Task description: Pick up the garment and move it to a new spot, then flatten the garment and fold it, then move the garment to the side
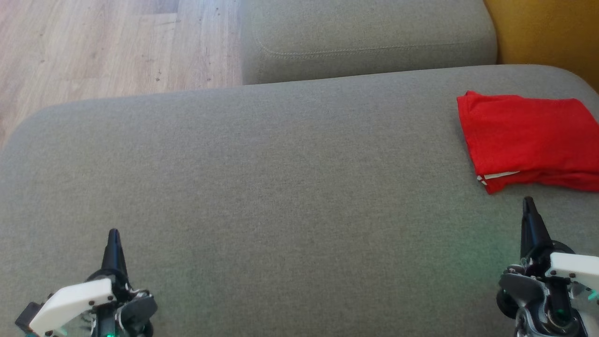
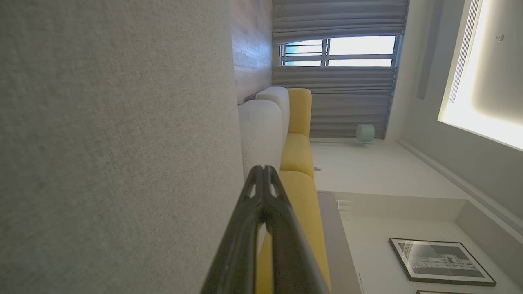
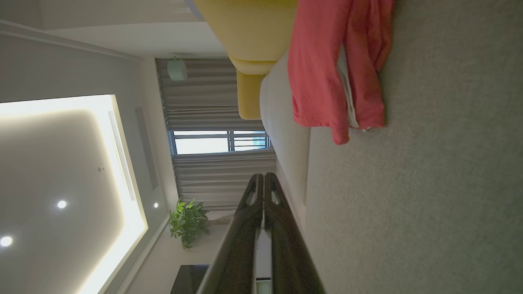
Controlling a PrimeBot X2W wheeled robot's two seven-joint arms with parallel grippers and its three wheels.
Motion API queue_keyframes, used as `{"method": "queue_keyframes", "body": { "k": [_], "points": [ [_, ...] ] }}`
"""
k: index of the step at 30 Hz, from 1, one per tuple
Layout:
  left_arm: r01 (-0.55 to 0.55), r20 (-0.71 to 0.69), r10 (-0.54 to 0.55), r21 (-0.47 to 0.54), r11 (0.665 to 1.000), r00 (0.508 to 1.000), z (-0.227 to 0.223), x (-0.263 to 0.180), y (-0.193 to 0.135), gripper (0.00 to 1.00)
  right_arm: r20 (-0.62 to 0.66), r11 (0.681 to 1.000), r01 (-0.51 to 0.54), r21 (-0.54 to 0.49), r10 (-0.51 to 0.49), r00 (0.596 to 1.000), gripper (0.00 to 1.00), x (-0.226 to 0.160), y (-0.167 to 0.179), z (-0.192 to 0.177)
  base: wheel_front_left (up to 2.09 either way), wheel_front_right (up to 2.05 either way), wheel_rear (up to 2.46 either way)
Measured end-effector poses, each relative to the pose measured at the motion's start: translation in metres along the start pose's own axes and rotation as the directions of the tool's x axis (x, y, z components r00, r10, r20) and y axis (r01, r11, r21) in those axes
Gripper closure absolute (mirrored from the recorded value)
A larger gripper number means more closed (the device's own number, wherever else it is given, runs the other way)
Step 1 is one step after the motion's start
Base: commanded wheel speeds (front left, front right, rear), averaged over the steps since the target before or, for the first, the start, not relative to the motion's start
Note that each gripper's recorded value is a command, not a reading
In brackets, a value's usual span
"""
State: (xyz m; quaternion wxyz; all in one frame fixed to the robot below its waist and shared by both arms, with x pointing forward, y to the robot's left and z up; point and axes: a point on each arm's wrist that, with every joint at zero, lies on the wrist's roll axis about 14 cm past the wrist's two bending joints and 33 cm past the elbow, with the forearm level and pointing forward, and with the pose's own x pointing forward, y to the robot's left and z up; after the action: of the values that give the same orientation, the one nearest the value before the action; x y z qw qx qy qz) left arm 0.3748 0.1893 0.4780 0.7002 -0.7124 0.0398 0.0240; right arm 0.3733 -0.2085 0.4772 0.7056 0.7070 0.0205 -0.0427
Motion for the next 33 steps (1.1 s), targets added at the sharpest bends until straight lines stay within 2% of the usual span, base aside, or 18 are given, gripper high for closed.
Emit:
{"method": "queue_keyframes", "body": {
  "k": [33],
  "points": [
    [0.0,0.0,0.0,0.002,1.0,1.0,-0.0002,0.0,0.0002,1.0,0.0,1.0,0.0,0.0,0.0,1.0,1.0,0.0,0.0,0.0,0.0,0.0,0.0]
  ]
}}
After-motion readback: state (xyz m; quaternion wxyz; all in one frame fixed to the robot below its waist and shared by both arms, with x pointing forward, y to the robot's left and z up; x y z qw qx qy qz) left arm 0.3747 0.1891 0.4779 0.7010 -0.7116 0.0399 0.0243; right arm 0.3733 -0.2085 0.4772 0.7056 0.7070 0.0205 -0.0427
